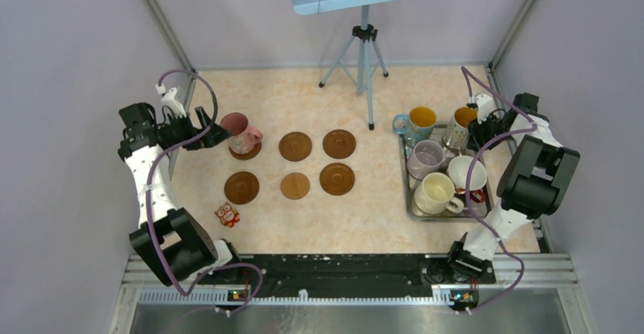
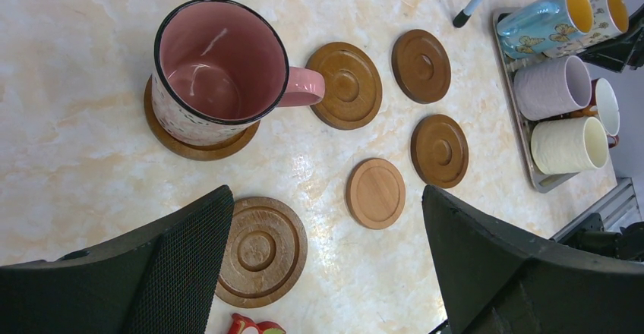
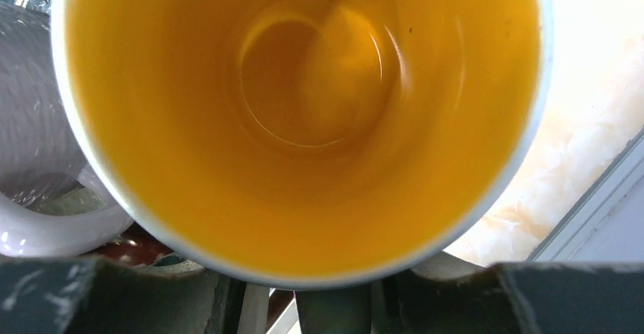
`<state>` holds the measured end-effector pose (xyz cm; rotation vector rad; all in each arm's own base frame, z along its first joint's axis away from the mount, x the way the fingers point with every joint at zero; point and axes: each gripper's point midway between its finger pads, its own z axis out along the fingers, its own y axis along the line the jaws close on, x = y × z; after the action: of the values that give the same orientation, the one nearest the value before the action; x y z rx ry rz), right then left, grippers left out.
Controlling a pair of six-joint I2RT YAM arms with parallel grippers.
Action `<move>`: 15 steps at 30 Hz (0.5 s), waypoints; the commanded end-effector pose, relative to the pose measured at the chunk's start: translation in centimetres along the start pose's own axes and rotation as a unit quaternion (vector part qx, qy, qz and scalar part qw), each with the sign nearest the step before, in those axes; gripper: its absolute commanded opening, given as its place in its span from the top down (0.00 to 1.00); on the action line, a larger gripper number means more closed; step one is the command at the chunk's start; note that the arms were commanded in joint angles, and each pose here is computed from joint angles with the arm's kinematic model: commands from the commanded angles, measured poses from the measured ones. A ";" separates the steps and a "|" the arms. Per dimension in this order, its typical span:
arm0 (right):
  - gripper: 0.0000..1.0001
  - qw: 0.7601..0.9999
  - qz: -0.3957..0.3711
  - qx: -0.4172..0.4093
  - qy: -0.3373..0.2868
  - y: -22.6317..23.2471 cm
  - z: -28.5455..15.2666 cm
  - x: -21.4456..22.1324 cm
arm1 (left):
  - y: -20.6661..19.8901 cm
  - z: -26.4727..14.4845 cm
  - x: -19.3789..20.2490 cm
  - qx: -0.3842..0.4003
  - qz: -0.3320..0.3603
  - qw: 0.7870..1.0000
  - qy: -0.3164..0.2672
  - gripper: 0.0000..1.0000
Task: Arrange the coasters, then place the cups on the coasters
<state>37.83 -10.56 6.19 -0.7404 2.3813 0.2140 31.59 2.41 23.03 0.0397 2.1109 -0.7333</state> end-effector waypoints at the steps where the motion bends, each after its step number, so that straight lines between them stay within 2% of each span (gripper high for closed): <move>1: 0.63 1.000 -0.006 -0.007 -0.025 -0.5 0.7 -1.1 | -0.3 0.0 -0.6 0.004 0.017 1.000 -0.011 0.01; 5: 0.78 0.999 -0.009 -0.007 -0.033 -0.5 0.2 -1.9 | -0.2 0.1 -0.6 0.006 0.014 1.000 -0.010 0.01; 9: 1.00 0.998 -0.021 0.009 -0.053 -0.9 -1.3 -3.5 | -0.2 0.1 -0.5 0.006 0.015 1.000 -0.009 0.01; 15: 1.00 0.994 -0.032 0.035 -0.094 -1.1 -3.7 -6.3 | -0.2 0.1 -0.4 0.006 0.016 1.000 -0.009 0.01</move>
<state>38.12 -10.51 6.13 -0.7216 2.3808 0.2262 31.60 2.41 23.02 0.0395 2.1111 -0.7336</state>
